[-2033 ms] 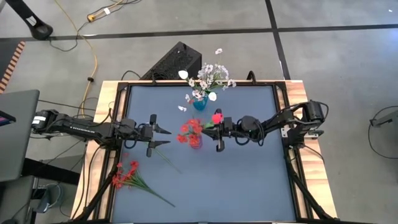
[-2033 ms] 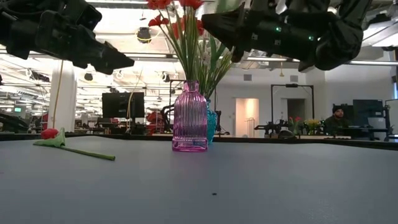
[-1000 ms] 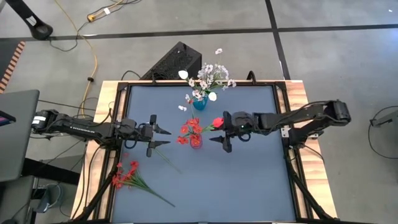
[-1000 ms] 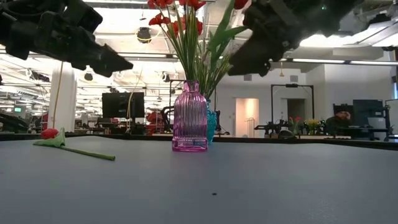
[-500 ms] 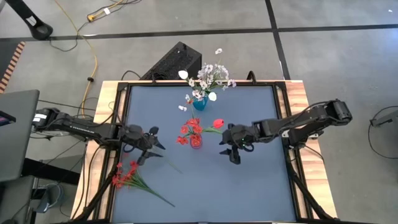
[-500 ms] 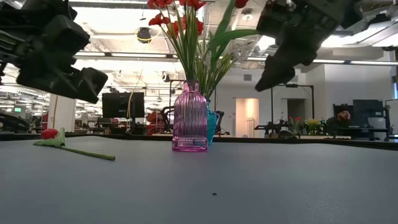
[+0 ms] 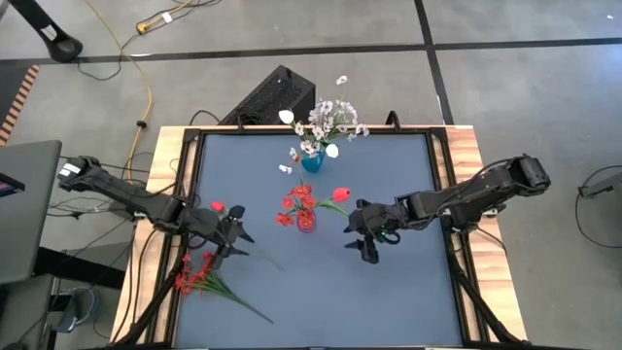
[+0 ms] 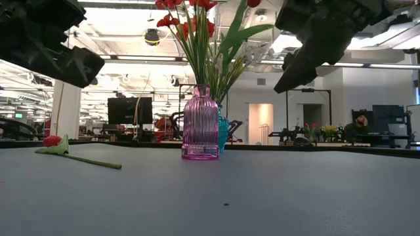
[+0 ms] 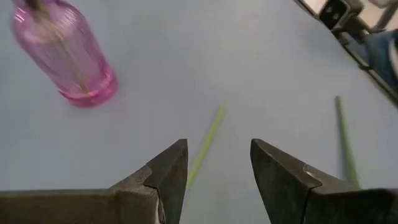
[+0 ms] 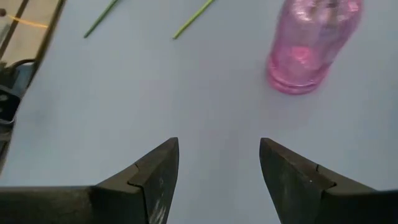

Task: Sort flowers into vase by color
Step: Put the red flowers into the purple vase

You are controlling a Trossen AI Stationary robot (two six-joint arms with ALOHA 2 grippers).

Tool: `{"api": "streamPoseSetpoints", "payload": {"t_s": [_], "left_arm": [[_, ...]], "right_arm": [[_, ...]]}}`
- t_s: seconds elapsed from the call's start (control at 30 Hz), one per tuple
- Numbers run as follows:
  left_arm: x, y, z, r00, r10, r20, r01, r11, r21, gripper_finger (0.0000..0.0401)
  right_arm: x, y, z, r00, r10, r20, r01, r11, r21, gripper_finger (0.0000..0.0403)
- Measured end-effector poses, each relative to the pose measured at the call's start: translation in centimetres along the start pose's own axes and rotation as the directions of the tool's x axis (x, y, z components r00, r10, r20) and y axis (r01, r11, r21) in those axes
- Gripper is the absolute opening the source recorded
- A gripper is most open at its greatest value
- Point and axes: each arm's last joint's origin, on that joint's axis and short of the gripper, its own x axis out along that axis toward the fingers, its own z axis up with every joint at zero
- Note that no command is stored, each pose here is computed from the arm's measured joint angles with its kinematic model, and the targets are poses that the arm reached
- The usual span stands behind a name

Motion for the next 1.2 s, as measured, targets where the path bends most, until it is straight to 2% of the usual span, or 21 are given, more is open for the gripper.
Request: {"api": "streamPoseSetpoints", "payload": {"t_s": [0.13,0.3,0.57,0.73,0.97,1.2], "left_arm": [[0.6,-0.8,-0.3,0.999,-0.016,-0.033,0.015,1.000,-0.026,0.0165],[2.4,-1.5,-1.1,0.987,-0.036,-0.159,0.036,0.999,-0.007,0.0165],[4.8,-4.2,2.3,0.939,-0.161,-0.303,0.165,0.986,-0.015,0.0164],[5.5,-6.2,2.7,0.877,-0.168,-0.450,0.152,0.986,-0.072,0.0164],[7.7,-9.3,1.9,0.831,-0.183,-0.526,0.134,0.983,-0.129,0.0164],[9.4,-11.1,0.5,0.779,-0.175,-0.602,0.117,0.984,-0.134,0.0164]], "right_arm": [[0.0,0.6,-0.2,1.000,0.015,-0.004,-0.015,1.000,-0.015,0.0249],[0.0,1.0,-0.3,1.000,-0.001,0.004,0.001,1.000,-0.027,0.0249],[0.0,1.3,-0.4,1.000,-0.006,0.005,0.006,0.999,-0.038,0.0249],[0.0,1.3,-0.3,1.000,-0.004,0.010,0.005,0.999,-0.038,0.0249],[0.0,1.5,-0.4,1.000,-0.001,0.009,0.002,0.999,-0.045,0.0249],[-0.1,2.1,-0.6,1.000,0.014,0.004,-0.014,0.998,-0.066,0.0249]]}}
